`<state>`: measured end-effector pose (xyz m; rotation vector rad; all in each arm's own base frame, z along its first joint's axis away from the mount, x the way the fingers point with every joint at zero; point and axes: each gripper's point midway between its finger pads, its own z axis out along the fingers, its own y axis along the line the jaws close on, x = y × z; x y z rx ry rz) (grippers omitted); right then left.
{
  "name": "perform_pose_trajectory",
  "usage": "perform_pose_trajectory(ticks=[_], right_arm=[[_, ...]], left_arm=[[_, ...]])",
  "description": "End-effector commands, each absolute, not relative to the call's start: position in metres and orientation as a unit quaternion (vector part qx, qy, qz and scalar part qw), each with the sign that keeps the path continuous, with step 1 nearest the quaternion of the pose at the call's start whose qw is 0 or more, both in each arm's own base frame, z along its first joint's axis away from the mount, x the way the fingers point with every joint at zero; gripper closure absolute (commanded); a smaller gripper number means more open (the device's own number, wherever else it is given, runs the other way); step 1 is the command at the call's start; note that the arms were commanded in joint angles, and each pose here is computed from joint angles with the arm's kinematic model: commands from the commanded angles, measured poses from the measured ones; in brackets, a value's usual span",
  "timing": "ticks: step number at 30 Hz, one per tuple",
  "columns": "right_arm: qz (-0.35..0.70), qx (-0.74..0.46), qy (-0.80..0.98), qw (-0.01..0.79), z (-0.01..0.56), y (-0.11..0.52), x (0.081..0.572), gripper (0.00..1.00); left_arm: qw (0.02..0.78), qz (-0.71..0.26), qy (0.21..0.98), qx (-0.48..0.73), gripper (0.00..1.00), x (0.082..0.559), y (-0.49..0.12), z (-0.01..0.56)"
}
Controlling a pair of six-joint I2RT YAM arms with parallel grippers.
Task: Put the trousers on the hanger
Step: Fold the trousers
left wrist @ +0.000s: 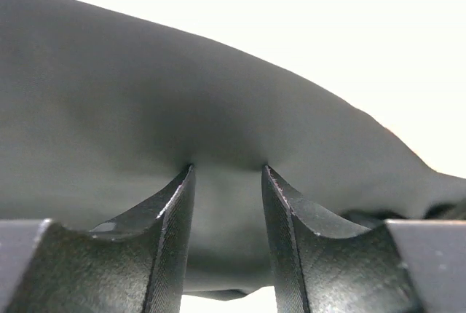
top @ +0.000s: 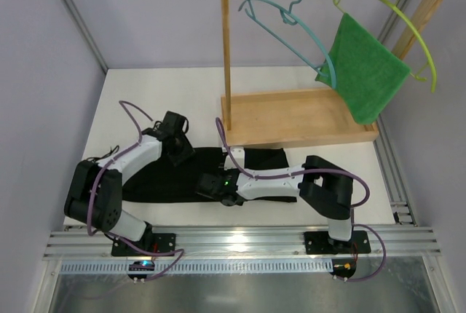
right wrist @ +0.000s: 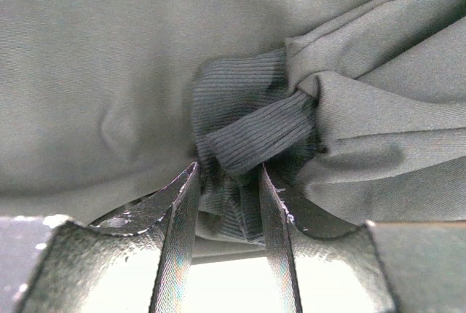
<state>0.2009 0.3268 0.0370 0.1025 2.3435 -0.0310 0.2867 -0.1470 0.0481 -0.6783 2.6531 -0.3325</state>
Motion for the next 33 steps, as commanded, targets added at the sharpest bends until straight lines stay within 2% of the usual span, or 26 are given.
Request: perform_pose_trajectory(ticks=[1, 2, 5, 6, 8, 12, 15, 17, 19, 22, 28, 33], right_arm=[[-0.031, 0.065, 0.913, 0.402, 0.037, 0.320, 0.210, 0.60], [-0.032, 0.068, 0.913, 0.401, 0.036, 0.319, 0.211, 0.60], [-0.049, 0.064, 0.914, 0.399, 0.032, 0.314, 0.211, 0.71], [-0.054, 0.066, 0.914, 0.397, 0.032, 0.310, 0.211, 0.83], [-0.069, 0.069, 0.914, 0.394, 0.039, 0.295, 0.208, 0.95], [-0.086, 0.059, 0.927, 0.360, 0.040, 0.243, 0.193, 0.96], [-0.060, 0.064, 0.927, 0.364, 0.058, 0.213, 0.187, 0.96], [-0.041, 0.085, 0.926, 0.366, 0.072, 0.193, 0.184, 0.96], [-0.015, 0.106, 0.922, 0.371, 0.089, 0.179, 0.182, 0.96], [-0.030, 0.134, 0.922, 0.363, 0.091, 0.144, 0.177, 0.96], [-0.024, 0.209, 0.894, 0.396, 0.127, 0.082, 0.177, 0.96], [-0.007, 0.252, 0.867, 0.431, 0.162, 0.057, 0.184, 0.96]], left_arm=[[0.206, -0.088, 0.943, -0.248, 0.57, 0.292, -0.116, 0.060], [0.210, -0.086, 0.939, -0.260, 0.57, 0.294, -0.107, 0.061], [0.223, -0.085, 0.932, -0.273, 0.55, 0.295, -0.092, 0.070], [0.227, -0.083, 0.931, -0.275, 0.54, 0.295, -0.088, 0.073], [0.237, -0.073, 0.929, -0.274, 0.53, 0.296, -0.080, 0.082], [0.246, -0.044, 0.934, -0.254, 0.52, 0.295, -0.069, 0.093], [0.262, 0.045, 0.929, -0.258, 0.50, 0.290, -0.036, 0.097], [0.264, 0.069, 0.926, -0.260, 0.49, 0.288, -0.026, 0.099], [0.267, 0.068, 0.924, -0.267, 0.48, 0.288, -0.023, 0.101], [0.272, 0.075, 0.920, -0.270, 0.47, 0.287, -0.015, 0.108], [0.251, 0.144, 0.896, -0.337, 0.43, 0.270, 0.052, 0.111], [0.237, 0.106, 0.884, -0.388, 0.39, 0.274, 0.081, 0.119]])
